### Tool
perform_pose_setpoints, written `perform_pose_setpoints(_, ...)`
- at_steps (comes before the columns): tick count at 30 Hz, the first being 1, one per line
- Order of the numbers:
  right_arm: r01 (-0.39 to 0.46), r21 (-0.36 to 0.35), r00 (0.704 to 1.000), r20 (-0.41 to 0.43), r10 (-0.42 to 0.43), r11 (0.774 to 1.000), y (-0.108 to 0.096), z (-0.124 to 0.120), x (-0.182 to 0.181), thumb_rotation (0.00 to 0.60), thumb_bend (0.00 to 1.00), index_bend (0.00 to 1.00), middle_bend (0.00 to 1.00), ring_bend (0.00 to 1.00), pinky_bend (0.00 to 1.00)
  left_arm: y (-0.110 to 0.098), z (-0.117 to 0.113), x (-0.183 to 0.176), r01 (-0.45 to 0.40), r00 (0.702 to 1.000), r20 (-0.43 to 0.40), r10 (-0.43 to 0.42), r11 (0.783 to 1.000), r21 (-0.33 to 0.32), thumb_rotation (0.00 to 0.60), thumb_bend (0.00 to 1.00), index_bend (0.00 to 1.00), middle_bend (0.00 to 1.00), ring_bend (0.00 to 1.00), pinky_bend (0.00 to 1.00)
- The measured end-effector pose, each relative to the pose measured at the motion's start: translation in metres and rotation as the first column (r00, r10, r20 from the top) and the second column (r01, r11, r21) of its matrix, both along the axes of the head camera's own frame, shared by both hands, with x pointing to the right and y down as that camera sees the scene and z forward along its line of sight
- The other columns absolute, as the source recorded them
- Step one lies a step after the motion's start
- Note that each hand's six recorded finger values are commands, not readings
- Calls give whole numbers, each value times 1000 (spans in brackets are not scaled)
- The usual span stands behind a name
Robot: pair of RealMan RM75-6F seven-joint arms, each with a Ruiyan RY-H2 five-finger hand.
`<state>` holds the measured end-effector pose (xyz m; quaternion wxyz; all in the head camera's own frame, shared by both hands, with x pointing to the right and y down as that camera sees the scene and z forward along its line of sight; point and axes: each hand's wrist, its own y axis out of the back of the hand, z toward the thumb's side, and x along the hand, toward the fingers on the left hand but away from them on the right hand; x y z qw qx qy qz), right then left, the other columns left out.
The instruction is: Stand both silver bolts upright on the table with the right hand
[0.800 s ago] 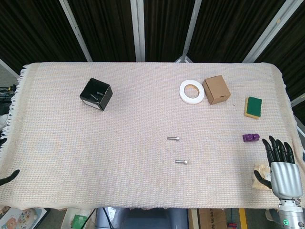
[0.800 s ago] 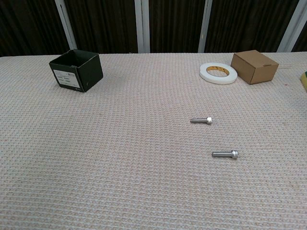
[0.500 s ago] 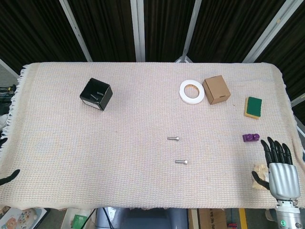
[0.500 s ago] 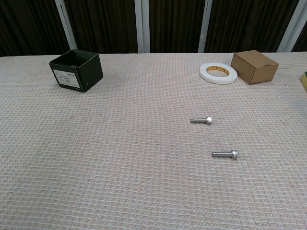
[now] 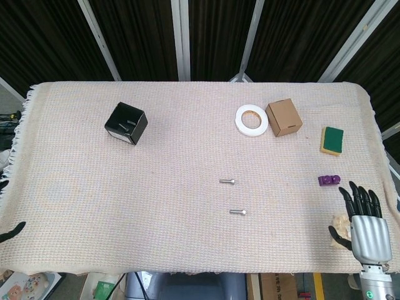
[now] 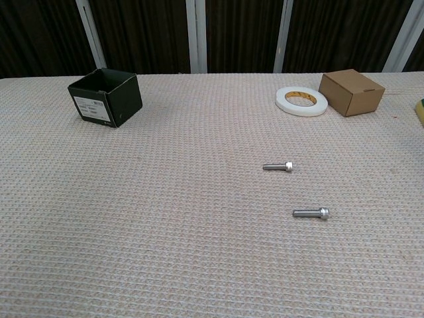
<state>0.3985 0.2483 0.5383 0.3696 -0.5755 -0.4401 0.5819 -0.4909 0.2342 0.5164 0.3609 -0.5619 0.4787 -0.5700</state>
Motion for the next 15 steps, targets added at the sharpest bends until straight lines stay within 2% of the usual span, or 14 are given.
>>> perform_pose_setpoints(8, 50, -69, 997, -49, -53, 996, -5, 2, -17, 600, 195, 219, 0, 0, 0, -3, 4, 3, -5, 1000, 5, 5, 1000, -8, 600, 147, 161, 94, 0, 57)
perform_pose_setpoints(15, 81, -195, 996, -27, -88, 977, -24, 12, -54, 600, 195, 260, 0, 0, 0, -3, 2, 0, 6, 1000, 1, -6, 1000, -3, 600, 147, 161, 94, 0, 57)
